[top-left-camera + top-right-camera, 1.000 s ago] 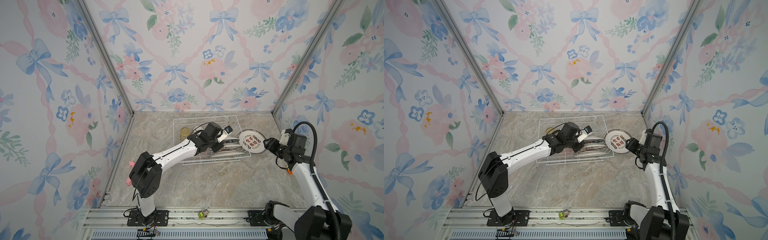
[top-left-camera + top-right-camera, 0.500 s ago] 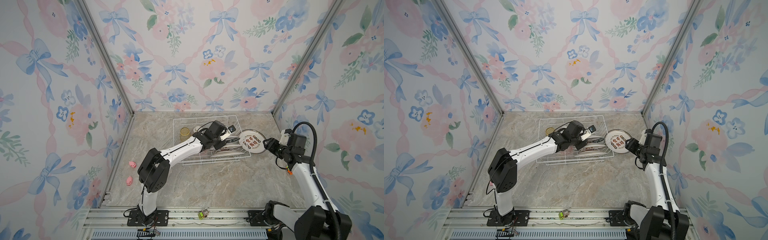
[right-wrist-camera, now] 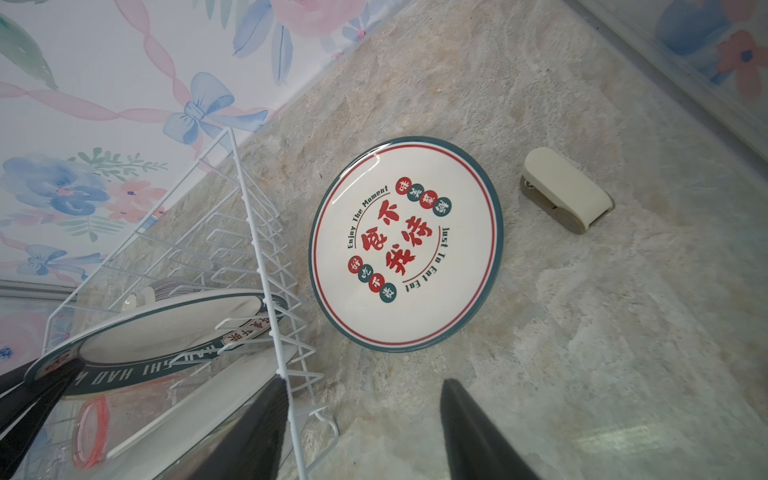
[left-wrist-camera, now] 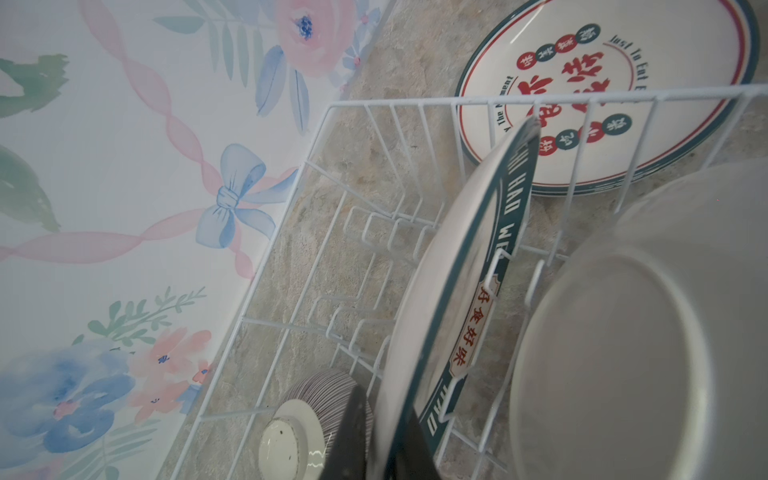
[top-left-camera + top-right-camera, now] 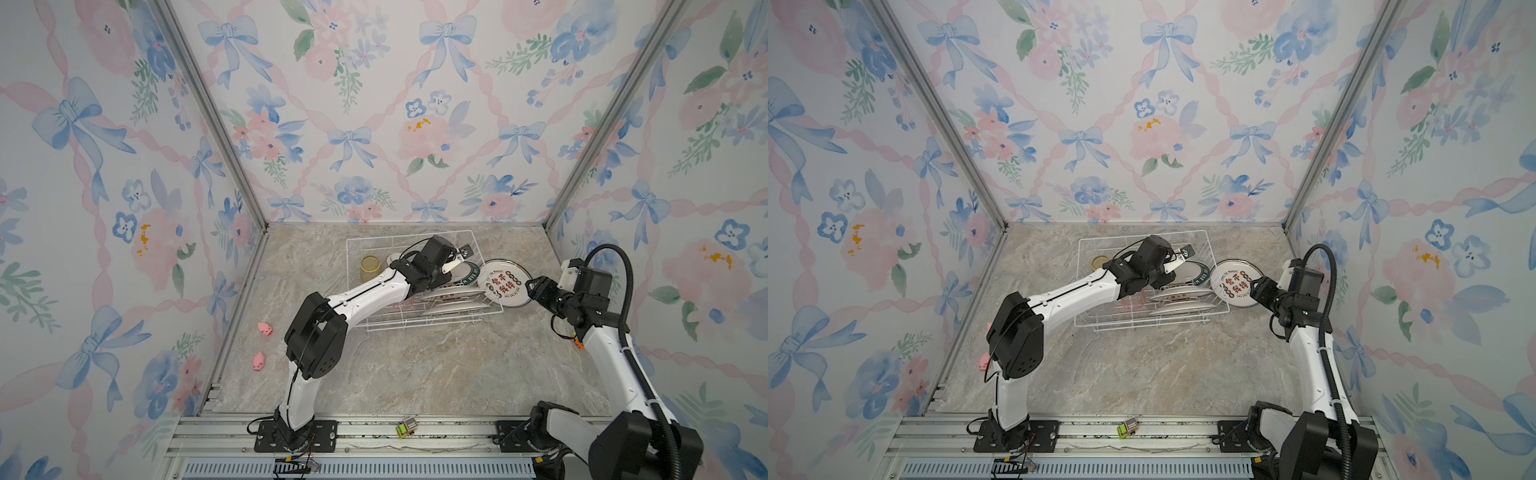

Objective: Unload the mixed dishes from the dish rack
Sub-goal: 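Reach the left gripper into the rack and grip the green-rimmed plate, then lift the green-rimmed plate with the left gripper while the right gripper approaches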

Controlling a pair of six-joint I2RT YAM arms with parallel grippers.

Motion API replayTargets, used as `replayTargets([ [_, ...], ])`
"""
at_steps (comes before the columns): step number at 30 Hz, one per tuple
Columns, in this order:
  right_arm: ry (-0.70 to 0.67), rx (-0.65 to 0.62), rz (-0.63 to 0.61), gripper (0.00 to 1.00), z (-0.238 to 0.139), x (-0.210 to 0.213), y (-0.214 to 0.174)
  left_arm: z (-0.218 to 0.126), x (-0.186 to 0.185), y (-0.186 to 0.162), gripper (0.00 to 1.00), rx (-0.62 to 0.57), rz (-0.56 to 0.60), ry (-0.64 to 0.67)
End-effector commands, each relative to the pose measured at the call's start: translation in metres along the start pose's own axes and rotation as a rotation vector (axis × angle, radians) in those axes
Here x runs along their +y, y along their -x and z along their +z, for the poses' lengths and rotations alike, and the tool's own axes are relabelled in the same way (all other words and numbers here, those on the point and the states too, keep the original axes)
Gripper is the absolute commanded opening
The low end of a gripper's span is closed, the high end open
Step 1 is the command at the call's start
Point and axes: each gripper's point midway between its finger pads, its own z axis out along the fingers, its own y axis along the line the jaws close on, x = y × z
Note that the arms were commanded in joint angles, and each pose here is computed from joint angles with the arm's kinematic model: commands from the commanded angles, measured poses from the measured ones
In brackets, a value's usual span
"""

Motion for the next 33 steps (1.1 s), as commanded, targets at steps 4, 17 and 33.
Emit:
replayTargets([
  [4,0.014,-0.008,0.015,0.61,0.000,0.000,-0.001,0.018,0.002,-0.015,0.06,0.070,0.015,0.099],
  [17,0.036,-0.023,0.013,0.61,-0.006,0.007,0.002,-0.035,0.060,0.019,0.00,-0.046,-0.091,0.298],
  [33,0.142,-0.039,-0.002,0.61,-0.011,0.029,0.007,-0.134,0.101,0.059,0.00,-0.254,-0.264,0.278],
])
